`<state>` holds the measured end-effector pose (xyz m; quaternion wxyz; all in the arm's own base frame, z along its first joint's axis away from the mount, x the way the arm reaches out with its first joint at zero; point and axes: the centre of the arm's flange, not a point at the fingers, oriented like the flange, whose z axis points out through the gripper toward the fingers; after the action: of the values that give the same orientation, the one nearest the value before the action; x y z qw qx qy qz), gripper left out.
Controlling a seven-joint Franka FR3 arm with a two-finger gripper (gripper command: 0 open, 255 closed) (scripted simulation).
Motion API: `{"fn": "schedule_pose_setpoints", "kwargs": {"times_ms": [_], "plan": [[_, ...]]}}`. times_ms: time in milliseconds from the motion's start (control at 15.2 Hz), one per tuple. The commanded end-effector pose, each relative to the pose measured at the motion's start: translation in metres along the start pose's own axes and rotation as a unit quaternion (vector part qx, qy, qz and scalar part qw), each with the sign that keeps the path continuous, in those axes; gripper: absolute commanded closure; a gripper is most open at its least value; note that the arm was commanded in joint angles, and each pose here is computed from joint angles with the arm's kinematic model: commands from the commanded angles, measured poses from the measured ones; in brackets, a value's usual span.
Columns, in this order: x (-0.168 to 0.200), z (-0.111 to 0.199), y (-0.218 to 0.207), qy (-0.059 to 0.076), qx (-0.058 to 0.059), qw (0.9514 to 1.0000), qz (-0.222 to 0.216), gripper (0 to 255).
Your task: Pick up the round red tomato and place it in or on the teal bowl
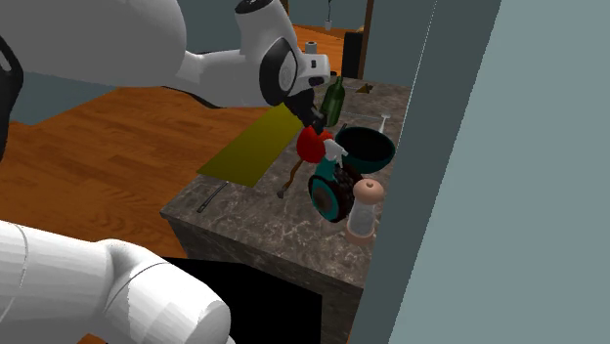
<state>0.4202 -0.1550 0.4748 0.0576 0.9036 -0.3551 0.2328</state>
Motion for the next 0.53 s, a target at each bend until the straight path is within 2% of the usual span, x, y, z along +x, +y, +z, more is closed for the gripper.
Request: {"fn": "schedule_pose_setpoints", "kwargs": {"times_ms": [0, 462], "plan": [[0.004, -0.010, 0.000, 0.000, 0.000, 1.0000, 0.000, 255], [0.022, -0.043, -0.002, 0.000, 0.000, 1.0000, 0.000, 255]]}}
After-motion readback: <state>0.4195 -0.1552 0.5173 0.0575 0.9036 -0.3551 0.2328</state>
